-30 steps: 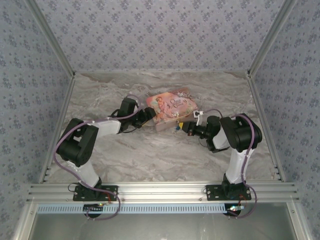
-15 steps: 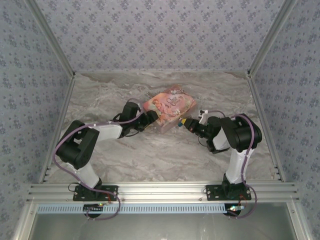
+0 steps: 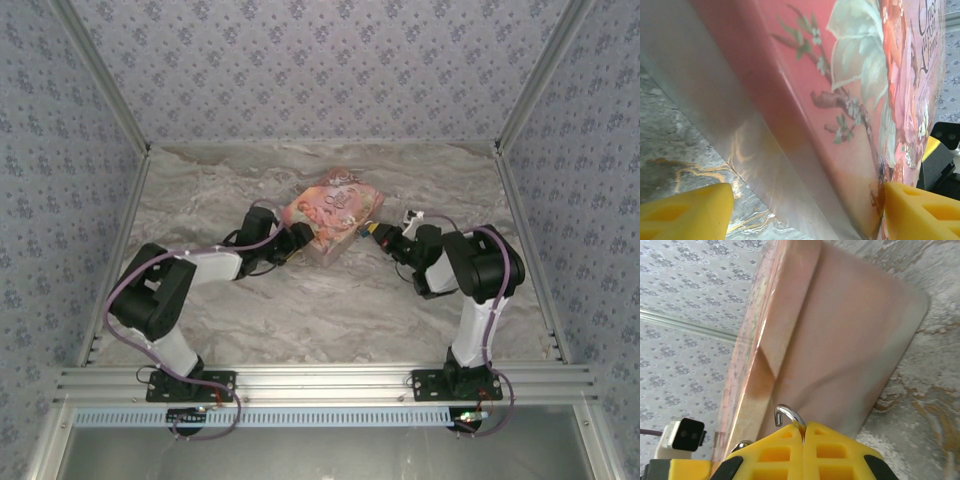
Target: Unlock the padlock with the key
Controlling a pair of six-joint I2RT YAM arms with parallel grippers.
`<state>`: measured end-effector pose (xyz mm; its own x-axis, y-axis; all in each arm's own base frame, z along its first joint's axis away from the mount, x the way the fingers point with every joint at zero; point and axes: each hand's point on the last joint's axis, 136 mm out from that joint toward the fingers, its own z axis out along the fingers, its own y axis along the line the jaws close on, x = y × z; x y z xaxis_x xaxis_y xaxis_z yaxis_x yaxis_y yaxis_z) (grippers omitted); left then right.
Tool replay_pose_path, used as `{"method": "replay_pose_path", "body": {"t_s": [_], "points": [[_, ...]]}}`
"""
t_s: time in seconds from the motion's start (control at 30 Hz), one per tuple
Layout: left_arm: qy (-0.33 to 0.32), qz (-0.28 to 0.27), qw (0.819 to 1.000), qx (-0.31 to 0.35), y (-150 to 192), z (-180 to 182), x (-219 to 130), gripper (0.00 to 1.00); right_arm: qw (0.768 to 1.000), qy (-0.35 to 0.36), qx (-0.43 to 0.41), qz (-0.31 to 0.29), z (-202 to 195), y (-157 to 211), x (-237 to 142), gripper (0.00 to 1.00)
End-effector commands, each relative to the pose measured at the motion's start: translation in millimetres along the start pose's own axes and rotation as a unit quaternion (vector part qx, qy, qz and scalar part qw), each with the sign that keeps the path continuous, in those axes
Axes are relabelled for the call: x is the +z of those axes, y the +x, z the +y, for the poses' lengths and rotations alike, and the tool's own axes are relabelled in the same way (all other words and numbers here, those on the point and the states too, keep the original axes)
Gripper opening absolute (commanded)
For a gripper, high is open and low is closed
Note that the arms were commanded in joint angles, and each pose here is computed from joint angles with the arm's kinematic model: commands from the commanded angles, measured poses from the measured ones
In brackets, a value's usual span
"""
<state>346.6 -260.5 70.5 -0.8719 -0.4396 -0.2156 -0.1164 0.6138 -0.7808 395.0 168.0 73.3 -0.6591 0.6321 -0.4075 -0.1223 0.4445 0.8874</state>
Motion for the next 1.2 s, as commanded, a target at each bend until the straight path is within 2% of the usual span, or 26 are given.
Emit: {"method": "replay_pose_path", "body": {"t_s": [0.0, 0.1, 0.27, 0.37, 0.47, 0.73, 0.9, 0.93, 1.0, 1.07, 1.17], "points": [[-0.160, 0.037, 0.986, -0.037, 23.7, 93.0, -15.8, 0.76, 0.999, 0.025, -0.034, -0.004, 0.0, -1.5, -14.7, 0.00], [-0.162, 0.027, 0.986, -0.038, 8.1, 95.5, -21.6, 0.77, 0.997, 0.043, -0.064, 0.017, 4.3, 7.2, -27.6, 0.00], [-0.150, 0.008, 0.988, -0.026, -23.4, 84.9, -28.3, 0.80, 0.981, 0.078, -0.131, 0.120, 20.4, 47.2, -45.7, 0.00], [-0.132, -0.014, 0.991, -0.010, -42.1, 68.8, -36.4, 0.88, 0.958, 0.101, -0.182, 0.198, 30.5, 78.5, -58.8, 0.00], [-0.117, -0.039, 0.992, 0.018, -57.6, 48.4, -50.1, 0.94, 0.941, 0.119, -0.183, 0.260, 34.1, 103.8, -73.2, 0.00], [-0.107, -0.092, 0.988, 0.059, -68.8, 21.6, -94.5, 0.97, 0.881, 0.175, -0.193, 0.395, 23.7, 159.3, -92.4, 0.00], [-0.108, -0.107, 0.986, 0.064, -67.6, 17.1, -113.7, 0.97, 0.876, 0.176, -0.184, 0.409, 18.1, 171.5, -75.2, 0.02], [-0.107, -0.112, 0.986, 0.065, -68.1, 16.4, -118.1, 0.98, 0.879, 0.171, -0.187, 0.403, 20.6, 170.3, -70.9, 0.13], [-0.103, -0.121, 0.985, 0.067, -69.3, 13.3, -126.9, 0.98, 0.888, 0.159, -0.196, 0.385, 28.7, 163.8, -64.1, 0.27], [-0.101, -0.134, 0.983, 0.071, -72.1, 10.1, -138.5, 0.98, 0.893, 0.157, -0.216, 0.362, 37.7, 150.4, -62.9, 0.34], [-0.104, -0.162, 0.978, 0.083, -75.0, 8.3, -156.9, 0.99, 0.897, 0.167, -0.245, 0.327, 45.5, 124.2, -68.5, 0.39]]}}
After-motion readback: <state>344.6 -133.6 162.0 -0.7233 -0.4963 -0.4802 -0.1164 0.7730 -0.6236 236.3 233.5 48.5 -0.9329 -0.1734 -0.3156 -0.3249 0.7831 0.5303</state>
